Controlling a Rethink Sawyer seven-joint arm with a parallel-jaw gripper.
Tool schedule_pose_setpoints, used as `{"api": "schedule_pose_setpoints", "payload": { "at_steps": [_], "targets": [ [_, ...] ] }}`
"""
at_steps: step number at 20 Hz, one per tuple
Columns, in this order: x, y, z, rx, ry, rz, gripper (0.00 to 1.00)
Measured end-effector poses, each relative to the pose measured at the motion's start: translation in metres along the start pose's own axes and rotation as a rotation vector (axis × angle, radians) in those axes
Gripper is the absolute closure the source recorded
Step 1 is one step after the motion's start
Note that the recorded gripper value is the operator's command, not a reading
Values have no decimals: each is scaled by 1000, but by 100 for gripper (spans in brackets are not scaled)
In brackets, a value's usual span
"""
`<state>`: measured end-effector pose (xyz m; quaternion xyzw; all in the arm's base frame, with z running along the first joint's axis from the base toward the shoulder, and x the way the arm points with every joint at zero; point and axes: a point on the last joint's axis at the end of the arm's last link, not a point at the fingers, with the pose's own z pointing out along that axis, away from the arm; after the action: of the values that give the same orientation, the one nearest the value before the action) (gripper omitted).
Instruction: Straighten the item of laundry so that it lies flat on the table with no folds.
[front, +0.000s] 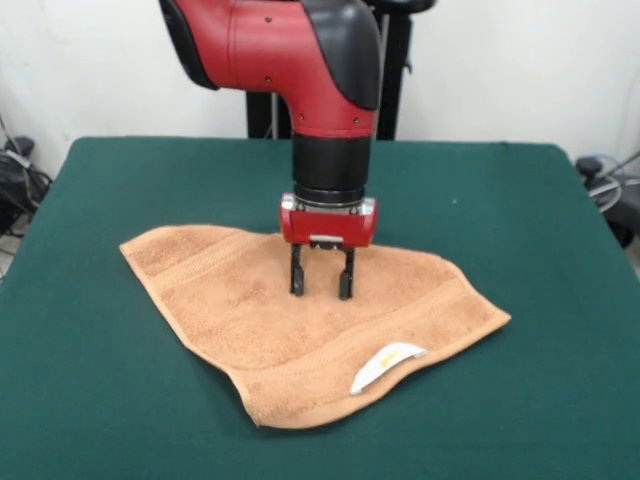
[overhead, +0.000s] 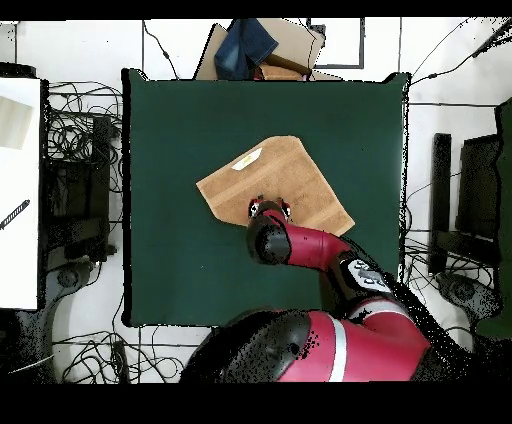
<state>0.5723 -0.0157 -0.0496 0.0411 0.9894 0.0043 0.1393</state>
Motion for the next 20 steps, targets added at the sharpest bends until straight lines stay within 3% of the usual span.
{"api": "schedule_pose_setpoints", "payload": {
  "at_steps": [3,7,11,20],
  "targets": [
    [-5,0,-7,-12,114,47,0],
    [6,8,-13,-50,287,85,0],
    [13,10,-14,-62,339,90,0],
    [10,8,-12,-79,336,103,0]
  ]
}}
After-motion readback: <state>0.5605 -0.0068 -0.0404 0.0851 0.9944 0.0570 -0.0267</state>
